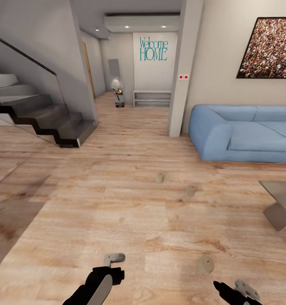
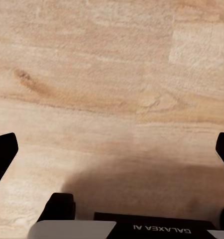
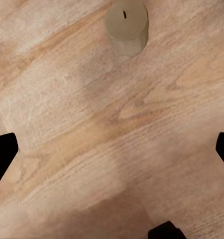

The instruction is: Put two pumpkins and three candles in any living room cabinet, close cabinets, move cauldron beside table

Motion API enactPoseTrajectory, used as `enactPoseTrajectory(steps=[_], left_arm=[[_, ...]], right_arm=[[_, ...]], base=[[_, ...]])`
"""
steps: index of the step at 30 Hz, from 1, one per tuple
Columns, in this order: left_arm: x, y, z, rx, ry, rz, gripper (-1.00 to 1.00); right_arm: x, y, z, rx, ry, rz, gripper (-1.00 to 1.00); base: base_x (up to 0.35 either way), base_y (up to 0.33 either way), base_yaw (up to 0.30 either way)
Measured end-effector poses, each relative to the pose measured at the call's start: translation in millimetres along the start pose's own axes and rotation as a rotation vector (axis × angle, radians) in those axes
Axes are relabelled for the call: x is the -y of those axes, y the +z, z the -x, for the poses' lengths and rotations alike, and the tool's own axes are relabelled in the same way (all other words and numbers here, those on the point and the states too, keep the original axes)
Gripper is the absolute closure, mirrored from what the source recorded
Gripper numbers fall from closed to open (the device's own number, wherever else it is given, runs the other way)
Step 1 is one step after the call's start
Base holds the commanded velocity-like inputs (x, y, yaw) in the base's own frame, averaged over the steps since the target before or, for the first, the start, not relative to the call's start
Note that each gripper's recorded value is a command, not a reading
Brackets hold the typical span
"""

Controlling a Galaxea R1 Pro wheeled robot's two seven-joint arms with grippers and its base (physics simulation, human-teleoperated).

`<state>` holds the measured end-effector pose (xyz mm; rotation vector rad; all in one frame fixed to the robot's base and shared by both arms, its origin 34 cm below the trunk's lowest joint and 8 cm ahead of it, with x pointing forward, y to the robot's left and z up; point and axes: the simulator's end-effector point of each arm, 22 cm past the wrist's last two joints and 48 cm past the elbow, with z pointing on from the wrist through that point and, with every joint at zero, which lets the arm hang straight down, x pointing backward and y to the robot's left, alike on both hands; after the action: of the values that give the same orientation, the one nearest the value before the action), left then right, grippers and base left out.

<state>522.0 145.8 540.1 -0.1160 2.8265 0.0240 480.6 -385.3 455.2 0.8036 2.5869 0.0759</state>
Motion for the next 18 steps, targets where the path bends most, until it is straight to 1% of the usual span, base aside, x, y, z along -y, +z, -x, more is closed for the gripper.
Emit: enactPoseTrajectory(steps=[9,18], left_arm=[[1.0,-0.1,-0.1,0.000,-0.001,-0.003,-1.00],[1.2,-0.1,-0.1,0.000,-0.002,-0.003,-1.00]], right_arm=[[0.4,0.1,-3.3,-0.008,-0.002,-0.003,-1.00],[0.7,0.3,-5.9,-0.014,-0.009,-0.005,-1.00]], base=[[0.337,-0.096,0.000],[0.330,0.006,0.000]])
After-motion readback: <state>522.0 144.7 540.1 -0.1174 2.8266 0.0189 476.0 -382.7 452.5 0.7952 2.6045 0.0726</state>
